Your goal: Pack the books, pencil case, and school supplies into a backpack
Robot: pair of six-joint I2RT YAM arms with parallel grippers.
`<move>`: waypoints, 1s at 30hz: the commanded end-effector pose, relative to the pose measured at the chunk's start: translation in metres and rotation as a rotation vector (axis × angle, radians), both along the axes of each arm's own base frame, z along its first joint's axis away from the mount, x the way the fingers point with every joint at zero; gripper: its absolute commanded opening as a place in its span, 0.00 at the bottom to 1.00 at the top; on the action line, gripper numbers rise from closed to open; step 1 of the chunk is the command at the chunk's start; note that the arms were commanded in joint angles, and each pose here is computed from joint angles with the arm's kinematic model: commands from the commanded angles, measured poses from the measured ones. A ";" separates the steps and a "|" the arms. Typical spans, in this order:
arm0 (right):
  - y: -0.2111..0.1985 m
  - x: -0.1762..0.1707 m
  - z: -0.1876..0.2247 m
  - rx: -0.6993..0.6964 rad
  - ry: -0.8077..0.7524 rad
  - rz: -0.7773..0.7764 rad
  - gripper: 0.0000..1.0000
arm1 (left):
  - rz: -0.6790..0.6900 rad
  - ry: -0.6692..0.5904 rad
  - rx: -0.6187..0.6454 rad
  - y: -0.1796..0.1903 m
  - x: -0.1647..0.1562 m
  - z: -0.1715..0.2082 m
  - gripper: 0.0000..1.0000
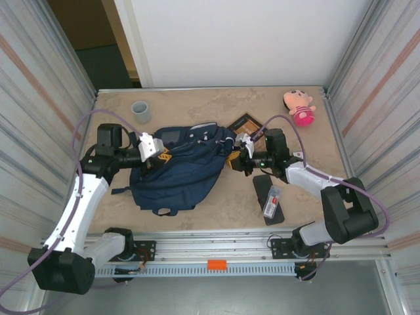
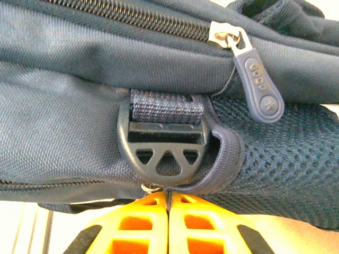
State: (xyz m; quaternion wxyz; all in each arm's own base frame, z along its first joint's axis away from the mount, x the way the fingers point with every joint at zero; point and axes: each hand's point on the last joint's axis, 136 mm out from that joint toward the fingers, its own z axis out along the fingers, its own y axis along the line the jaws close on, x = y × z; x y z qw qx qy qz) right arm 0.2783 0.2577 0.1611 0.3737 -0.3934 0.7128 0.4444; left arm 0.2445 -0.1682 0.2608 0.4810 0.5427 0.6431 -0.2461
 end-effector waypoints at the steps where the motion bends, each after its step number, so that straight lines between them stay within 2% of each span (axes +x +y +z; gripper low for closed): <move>1: 0.006 -0.008 0.024 0.052 -0.023 0.067 0.00 | 0.028 -0.136 -0.026 0.001 0.010 0.027 0.00; 7: 0.006 -0.007 0.019 0.044 0.010 0.047 0.02 | 0.068 -0.150 -0.035 0.004 0.012 0.028 0.00; 13: 0.009 0.001 0.009 0.045 0.036 0.042 0.29 | 0.013 -0.148 -0.086 -0.003 0.002 0.034 0.00; 22: 0.015 0.000 0.012 0.077 0.039 0.083 0.49 | -0.025 -0.160 -0.135 -0.007 -0.001 0.047 0.00; 23: 0.015 -0.003 0.012 0.083 0.048 0.094 0.47 | -0.023 -0.157 -0.136 -0.007 0.000 0.047 0.00; 24: 0.016 -0.004 0.013 0.089 0.056 0.102 0.42 | -0.016 -0.156 -0.135 -0.007 0.002 0.046 0.00; 27: 0.013 -0.006 0.015 0.095 0.070 0.095 0.16 | 0.016 -0.151 -0.122 -0.005 0.007 0.042 0.00; 30: 0.009 -0.005 0.020 0.096 0.065 0.068 0.04 | 0.084 -0.149 -0.089 0.002 0.018 0.034 0.00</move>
